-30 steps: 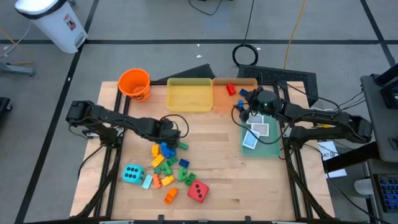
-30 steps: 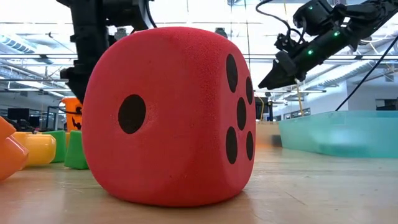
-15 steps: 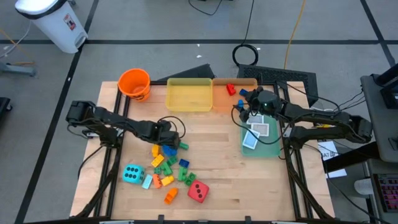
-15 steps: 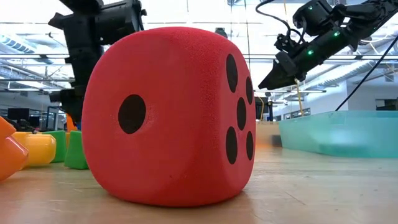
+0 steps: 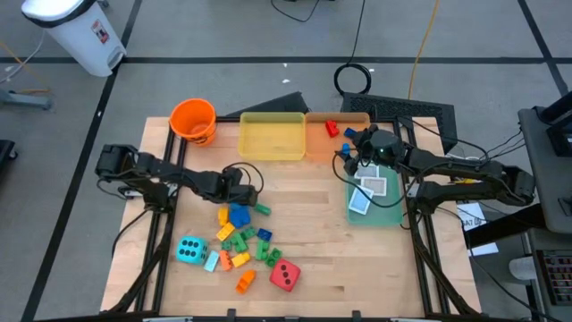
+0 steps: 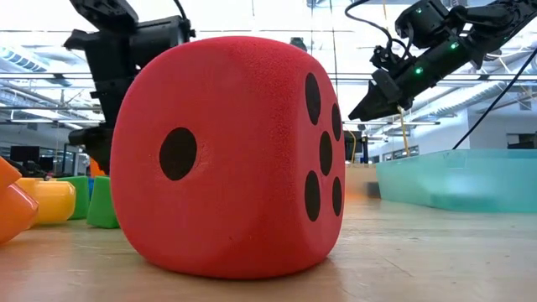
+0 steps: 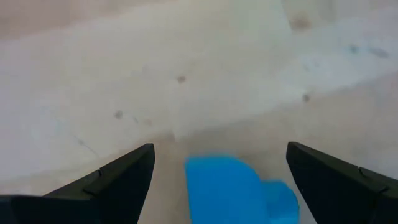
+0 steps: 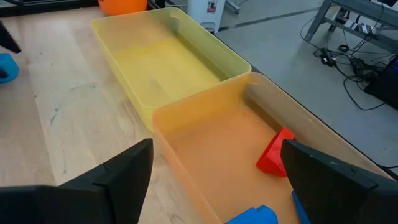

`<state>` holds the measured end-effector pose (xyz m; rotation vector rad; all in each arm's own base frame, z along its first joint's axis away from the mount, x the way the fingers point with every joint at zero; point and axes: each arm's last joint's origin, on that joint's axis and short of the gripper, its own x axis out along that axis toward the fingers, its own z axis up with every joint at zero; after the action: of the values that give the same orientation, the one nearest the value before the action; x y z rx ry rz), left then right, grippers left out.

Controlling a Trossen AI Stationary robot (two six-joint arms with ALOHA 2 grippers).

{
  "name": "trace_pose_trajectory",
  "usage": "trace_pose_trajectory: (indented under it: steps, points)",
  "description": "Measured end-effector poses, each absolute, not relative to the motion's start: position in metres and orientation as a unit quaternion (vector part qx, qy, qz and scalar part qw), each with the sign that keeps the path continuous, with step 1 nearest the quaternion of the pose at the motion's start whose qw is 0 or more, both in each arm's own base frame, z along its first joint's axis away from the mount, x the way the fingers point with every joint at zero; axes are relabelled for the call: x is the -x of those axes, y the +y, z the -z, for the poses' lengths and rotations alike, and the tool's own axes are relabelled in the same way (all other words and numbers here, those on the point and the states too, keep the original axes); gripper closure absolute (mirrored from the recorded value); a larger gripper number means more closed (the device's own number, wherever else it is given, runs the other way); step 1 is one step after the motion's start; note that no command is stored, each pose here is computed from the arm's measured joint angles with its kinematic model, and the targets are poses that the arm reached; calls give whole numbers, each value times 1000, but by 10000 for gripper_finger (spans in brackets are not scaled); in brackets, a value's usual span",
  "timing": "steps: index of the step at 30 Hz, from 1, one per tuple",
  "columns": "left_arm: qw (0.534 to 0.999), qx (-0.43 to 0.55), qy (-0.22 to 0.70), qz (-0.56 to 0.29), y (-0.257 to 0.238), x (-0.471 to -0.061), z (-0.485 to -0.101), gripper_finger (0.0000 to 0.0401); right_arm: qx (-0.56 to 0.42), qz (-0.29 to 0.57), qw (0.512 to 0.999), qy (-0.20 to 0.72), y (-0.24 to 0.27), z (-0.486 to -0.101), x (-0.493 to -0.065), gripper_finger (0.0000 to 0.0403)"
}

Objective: Pick & Place Toys
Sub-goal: Put the blue game piece into the orange bin

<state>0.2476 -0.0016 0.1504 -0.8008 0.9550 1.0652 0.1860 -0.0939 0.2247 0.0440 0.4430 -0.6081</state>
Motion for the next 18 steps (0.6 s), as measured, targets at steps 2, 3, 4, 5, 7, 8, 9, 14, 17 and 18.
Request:
trace_pose_trajectory:
  steps: [2,3,4,5,7,8,9,14,17,18]
  points:
    - [687,348,425,-476,4,-248,-151,32,-21,297,930,216,-94,-225,-186,83]
    - [687,345,435,-469,7,-249,-151,32,-21,297,930,216,-94,-225,-186,83]
    - [682,349,454,-455,9,-248,-154,32,-22,297,930,217,-94,-225,-186,83]
    - [672,359,473,-443,10,-246,-157,32,-22,297,930,217,-94,-225,-186,83]
    - [654,378,492,-434,11,-240,-165,32,-22,297,930,218,-94,-224,-186,83]
    - [649,386,494,-431,9,-238,-168,32,-22,297,930,218,-94,-224,-186,83]
    - [647,396,494,-425,7,-237,-172,32,-22,297,930,218,-94,-224,-186,83]
    - [642,436,479,-410,-9,-235,-179,32,-23,297,930,217,-94,-224,-186,83]
    - [638,422,492,-416,-16,-234,-169,32,-22,297,930,217,-94,-225,-186,83]
    - [636,416,496,-421,-17,-234,-165,32,-22,297,930,217,-94,-225,-186,83]
